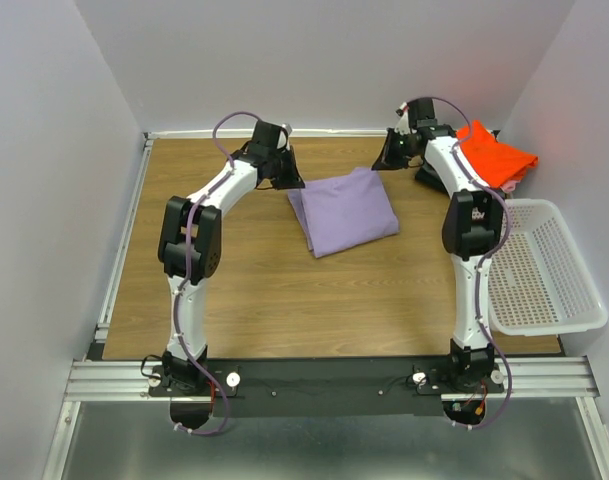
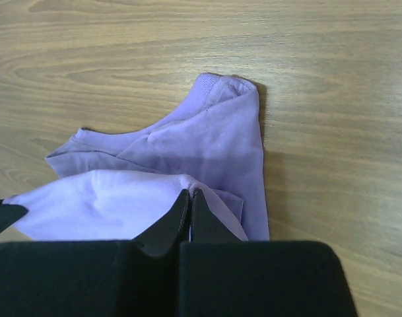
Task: Fold and stack the t-shirts
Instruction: Fold the tshirt
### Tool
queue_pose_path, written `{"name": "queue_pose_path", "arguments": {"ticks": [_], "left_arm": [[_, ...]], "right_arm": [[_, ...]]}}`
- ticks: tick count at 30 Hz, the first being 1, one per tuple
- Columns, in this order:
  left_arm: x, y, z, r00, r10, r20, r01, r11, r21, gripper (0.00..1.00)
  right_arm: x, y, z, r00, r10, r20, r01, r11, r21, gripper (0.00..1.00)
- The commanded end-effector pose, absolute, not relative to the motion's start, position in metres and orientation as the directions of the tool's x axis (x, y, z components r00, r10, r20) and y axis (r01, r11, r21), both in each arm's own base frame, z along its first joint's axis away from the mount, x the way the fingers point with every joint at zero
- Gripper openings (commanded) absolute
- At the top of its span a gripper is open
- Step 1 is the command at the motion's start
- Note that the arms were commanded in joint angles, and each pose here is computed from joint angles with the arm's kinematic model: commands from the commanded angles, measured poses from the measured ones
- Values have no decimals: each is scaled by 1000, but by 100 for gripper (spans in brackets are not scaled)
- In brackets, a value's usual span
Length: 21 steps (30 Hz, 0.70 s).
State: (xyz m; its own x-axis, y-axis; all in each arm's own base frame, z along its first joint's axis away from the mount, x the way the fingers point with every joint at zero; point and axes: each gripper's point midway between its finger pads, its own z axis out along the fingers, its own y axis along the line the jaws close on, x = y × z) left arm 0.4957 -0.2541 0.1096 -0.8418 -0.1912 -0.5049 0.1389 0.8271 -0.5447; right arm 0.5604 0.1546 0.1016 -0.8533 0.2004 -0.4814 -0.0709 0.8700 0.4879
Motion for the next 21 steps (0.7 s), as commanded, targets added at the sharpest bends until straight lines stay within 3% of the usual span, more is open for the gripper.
{"name": "queue_pose_path", "arguments": {"ticks": [1, 14, 16, 18, 19, 21], "left_arm": [[502, -242, 139, -790, -239, -565, 131, 834, -536, 0], [498, -226, 123, -806, -267, -529, 61, 851, -522, 0], [497, -211, 112, -808, -301, -506, -14, 869, -494, 3], [495, -201, 111, -798, -332, -502, -59, 873, -484, 34], [495, -196, 111, -792, -343, -505, -75, 876, -477, 58], [496, -189, 113, -775, -352, -524, -90, 883, -461, 68]], "right_arm": [[569, 171, 93, -859, 190, -475, -104, 845, 525, 2], [578, 195, 78, -862, 176, -475, -135, 824, 550, 4], [575, 198, 76, -868, 170, -466, -139, 818, 558, 26], [573, 199, 81, -870, 167, -464, -150, 808, 570, 49], [570, 201, 82, -874, 156, -460, -162, 799, 579, 54], [567, 202, 84, -875, 146, -461, -175, 793, 583, 60]]}}
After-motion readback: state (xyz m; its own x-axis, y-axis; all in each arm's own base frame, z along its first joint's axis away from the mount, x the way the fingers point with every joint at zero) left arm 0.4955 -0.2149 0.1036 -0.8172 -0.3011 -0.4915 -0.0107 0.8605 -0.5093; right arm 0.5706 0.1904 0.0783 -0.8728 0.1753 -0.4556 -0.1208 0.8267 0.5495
